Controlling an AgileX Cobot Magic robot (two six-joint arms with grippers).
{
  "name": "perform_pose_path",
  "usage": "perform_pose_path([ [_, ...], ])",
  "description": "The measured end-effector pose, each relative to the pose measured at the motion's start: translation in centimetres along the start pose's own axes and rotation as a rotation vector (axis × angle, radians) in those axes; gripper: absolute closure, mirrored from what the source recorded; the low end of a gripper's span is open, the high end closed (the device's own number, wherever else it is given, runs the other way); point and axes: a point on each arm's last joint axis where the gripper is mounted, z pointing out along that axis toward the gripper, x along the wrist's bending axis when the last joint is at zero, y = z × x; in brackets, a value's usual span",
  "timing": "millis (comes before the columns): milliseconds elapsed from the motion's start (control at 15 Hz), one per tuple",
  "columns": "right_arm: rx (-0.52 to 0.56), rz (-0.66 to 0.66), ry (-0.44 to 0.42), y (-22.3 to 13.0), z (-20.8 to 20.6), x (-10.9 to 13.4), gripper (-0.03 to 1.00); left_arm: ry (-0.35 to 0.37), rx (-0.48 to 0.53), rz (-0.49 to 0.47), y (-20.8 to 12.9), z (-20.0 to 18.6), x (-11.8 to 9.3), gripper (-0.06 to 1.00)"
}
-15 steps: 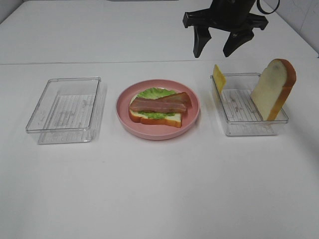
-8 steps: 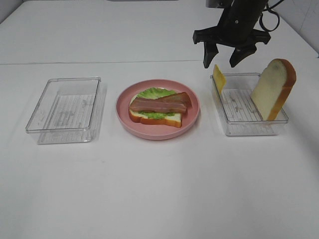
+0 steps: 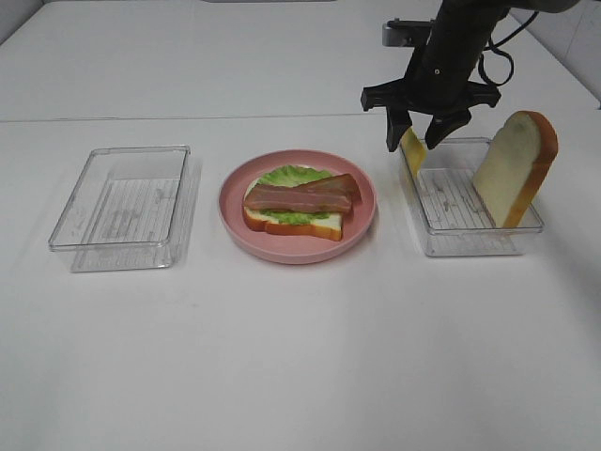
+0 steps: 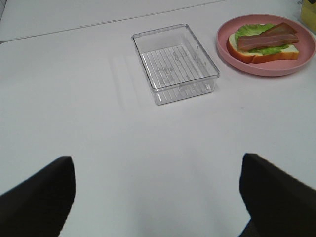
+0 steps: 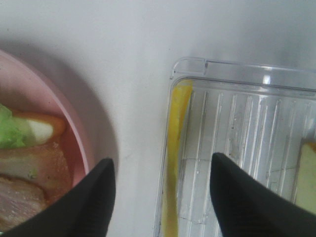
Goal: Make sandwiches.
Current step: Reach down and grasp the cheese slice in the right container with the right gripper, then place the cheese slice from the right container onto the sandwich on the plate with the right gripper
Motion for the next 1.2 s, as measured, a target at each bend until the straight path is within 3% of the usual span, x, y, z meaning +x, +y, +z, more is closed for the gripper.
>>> perform_pose_path([
  [200,-0.009,0.000,0.001,0.1,0.0,0.0,0.86,0.000,0.000,0.000,0.0,0.0,0.0,0.09],
  [333,-0.008,0.000,0.000,0.1,0.0,0.0,0.97,0.000,0.000,0.000,0.0,0.0,0.0,0.09],
  [800,-0.020,-0.006,0.017,1.2,-3.6,0.5,0.97,0.000,0.000,0.000,0.0,0.0,0.0,0.09],
  [1000,-0.039,0.005,0.105,1.0,-6.2,1.4,0.97,0.000,0.000,0.000,0.0,0.0,0.0,0.09],
  [1200,-0.043,-0.013,0.249,0.7,-8.0,2.8,0.97,0.000,0.000,0.000,0.0,0.0,0.0,0.09],
])
